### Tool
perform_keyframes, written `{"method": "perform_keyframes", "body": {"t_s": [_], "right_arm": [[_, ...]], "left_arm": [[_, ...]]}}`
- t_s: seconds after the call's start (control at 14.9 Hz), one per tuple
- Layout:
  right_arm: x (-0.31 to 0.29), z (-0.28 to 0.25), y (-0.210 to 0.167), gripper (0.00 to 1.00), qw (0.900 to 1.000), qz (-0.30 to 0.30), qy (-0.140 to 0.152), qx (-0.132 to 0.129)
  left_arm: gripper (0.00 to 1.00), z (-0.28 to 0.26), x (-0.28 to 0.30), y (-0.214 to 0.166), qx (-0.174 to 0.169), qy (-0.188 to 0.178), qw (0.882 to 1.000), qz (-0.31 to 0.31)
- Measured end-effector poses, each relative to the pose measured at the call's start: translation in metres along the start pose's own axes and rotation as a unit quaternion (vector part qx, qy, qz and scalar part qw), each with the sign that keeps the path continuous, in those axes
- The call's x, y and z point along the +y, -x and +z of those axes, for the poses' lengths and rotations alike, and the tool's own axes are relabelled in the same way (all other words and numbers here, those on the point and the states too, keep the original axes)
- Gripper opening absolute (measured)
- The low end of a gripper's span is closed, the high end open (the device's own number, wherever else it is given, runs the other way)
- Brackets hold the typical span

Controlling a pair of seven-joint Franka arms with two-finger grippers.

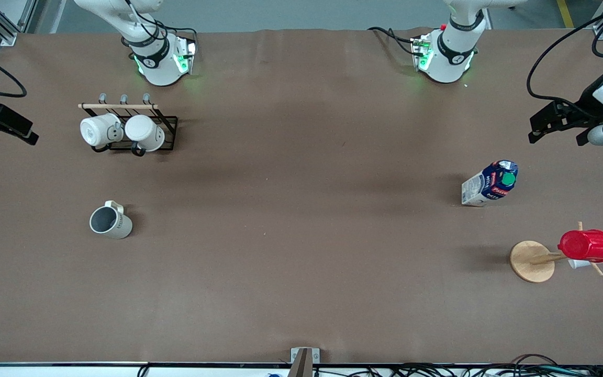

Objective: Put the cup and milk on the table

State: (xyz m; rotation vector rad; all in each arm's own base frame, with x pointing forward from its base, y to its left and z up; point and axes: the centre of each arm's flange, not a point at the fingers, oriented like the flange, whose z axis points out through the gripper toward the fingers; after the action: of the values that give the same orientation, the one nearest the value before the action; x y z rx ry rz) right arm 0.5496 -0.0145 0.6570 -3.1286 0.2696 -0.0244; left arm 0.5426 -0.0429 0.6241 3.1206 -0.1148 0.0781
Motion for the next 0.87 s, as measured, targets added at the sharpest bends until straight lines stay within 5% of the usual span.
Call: {"method": "perform_keyframes", "body": {"t_s": [0.87], "right_arm": [[0.0009, 0.0062, -0.0032, 1.00, 1.000, 0.000, 0.000, -0.001]], "left_arm": [[1.00, 0.0004, -0.0035, 0.0003, -0.002, 0.000, 1.000, -0.004]]}}
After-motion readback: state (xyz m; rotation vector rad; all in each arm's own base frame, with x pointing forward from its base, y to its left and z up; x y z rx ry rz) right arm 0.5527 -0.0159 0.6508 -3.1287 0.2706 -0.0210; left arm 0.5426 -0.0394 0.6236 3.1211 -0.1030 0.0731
